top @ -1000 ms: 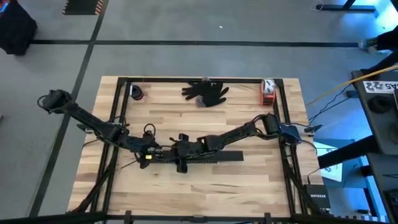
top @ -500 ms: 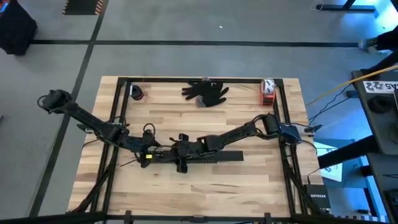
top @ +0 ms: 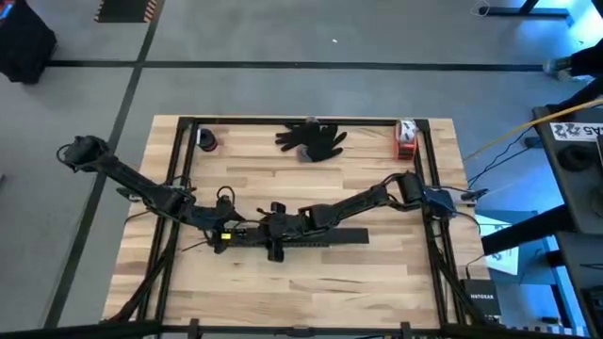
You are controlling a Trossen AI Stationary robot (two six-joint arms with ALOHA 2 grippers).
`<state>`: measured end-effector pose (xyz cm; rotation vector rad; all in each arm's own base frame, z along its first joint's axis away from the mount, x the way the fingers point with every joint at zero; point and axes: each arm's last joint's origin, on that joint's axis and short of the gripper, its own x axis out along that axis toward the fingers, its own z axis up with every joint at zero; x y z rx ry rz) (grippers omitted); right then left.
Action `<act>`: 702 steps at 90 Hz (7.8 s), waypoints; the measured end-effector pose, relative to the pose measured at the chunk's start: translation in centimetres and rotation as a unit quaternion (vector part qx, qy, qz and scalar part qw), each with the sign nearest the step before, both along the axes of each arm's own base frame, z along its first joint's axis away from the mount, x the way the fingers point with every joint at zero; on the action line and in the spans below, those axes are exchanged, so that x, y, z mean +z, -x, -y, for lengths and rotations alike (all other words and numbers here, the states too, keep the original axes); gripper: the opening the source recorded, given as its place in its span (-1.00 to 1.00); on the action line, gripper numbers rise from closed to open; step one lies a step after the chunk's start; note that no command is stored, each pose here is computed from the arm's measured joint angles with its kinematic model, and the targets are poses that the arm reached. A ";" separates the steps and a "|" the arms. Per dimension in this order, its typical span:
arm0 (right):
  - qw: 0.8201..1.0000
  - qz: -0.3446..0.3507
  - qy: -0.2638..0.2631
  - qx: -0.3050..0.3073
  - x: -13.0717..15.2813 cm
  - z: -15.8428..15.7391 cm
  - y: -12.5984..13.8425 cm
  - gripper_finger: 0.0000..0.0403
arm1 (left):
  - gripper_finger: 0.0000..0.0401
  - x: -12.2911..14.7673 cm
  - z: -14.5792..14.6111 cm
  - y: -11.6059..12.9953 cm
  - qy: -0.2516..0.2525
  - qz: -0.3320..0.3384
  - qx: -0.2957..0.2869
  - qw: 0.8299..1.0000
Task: Ziptie cables
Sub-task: Close the cable duct
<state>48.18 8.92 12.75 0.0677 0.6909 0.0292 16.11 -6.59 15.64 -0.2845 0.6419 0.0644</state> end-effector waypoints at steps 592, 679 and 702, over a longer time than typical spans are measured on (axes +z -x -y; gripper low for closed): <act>0.992 -0.114 -0.032 0.050 3.5 -0.9 -0.1 -1.00 | 0.41 -0.7 1.2 1.3 0.047 -0.073 -0.052 0.995; 0.997 -0.037 -0.052 0.041 1.1 -0.6 -2.2 -1.00 | 0.41 0.7 1.3 1.1 -0.018 -0.058 -0.042 0.997; 0.996 -0.070 -0.041 0.043 1.4 -0.6 -1.6 -1.00 | 0.41 4.7 0.5 2.0 -0.083 -0.154 -0.025 0.984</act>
